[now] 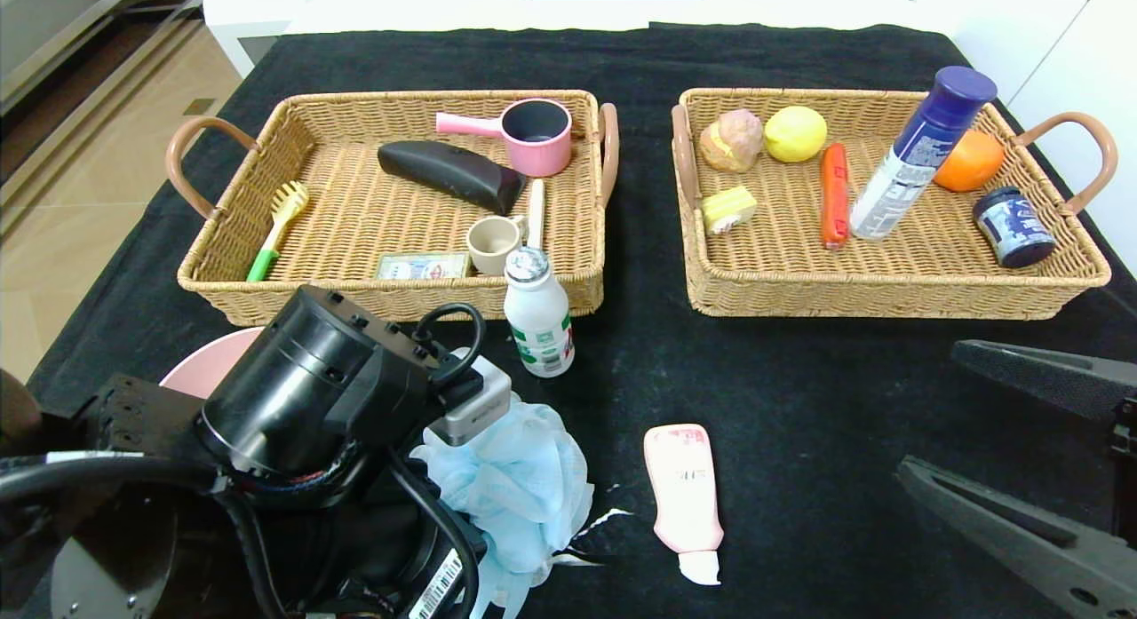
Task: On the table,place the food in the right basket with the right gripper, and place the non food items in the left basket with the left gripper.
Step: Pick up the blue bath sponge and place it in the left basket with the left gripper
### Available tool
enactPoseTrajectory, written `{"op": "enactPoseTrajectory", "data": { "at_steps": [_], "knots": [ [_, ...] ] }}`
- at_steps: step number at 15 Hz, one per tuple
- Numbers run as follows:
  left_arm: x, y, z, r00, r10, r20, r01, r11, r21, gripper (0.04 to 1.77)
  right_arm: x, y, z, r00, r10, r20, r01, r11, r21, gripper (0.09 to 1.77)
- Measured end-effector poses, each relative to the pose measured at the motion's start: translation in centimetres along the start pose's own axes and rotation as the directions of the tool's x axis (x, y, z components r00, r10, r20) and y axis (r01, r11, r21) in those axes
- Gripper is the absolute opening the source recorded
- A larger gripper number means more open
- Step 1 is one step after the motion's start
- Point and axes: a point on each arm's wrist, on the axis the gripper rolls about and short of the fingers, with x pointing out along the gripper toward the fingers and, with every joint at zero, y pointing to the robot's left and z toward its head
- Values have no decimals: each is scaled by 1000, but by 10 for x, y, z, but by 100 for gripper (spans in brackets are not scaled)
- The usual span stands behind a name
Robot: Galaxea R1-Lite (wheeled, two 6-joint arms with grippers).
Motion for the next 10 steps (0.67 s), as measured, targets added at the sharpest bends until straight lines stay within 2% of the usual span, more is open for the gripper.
{"op": "enactPoseTrajectory", "data": {
  "at_steps": [5,10],
  "knots": [
    [-5,1,0,1000,0,13,0,1000,-1,37,1,0,-2,1000,2,-7,-2,1000,2,171],
    [-30,7,0,995,-19,95,21,1000,-16,33,1,1,-3,1000,6,-11,-6,1000,2,171]
  ]
}}
